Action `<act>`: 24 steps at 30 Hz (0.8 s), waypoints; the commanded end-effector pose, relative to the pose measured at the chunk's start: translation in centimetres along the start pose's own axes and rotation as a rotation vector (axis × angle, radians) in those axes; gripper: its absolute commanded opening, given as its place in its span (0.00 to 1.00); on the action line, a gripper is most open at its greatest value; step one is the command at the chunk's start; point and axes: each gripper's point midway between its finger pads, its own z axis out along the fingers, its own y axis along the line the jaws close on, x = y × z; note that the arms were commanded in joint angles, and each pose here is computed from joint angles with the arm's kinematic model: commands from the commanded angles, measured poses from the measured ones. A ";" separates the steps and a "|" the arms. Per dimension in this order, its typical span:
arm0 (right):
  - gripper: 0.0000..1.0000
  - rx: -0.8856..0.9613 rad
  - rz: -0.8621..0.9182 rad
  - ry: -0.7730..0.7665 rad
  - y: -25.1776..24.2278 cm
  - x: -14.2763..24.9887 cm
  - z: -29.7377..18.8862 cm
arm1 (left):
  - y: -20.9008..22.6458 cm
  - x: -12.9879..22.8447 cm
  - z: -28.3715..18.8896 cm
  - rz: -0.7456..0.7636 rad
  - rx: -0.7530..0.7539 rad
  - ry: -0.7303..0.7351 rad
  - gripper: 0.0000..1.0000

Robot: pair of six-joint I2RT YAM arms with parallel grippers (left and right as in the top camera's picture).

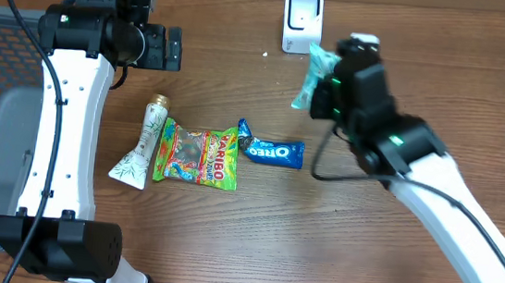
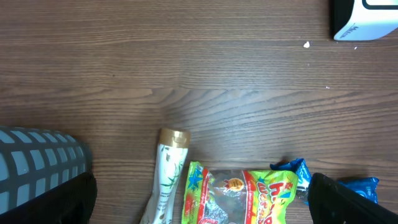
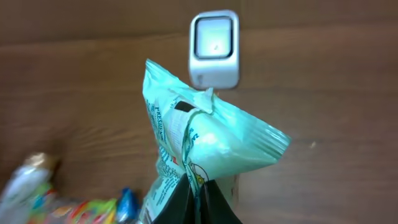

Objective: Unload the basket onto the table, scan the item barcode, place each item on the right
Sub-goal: 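Carry the wipes pack up to the scanner, barcode facing it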

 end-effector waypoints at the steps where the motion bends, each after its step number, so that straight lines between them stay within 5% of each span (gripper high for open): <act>1: 0.04 0.236 -0.146 -0.167 -0.9 -5.9 0.0 | -0.4 0.1 0.0 -0.013 0.013 0.002 1.00; 14: 0.04 0.651 -0.626 -0.531 2.0 -14.5 8.3 | -0.4 0.1 0.0 -0.013 0.013 0.002 1.00; 24: 0.04 0.639 -1.046 -0.667 3.6 -12.5 17.1 | -0.4 0.1 0.0 -0.013 0.013 0.002 1.00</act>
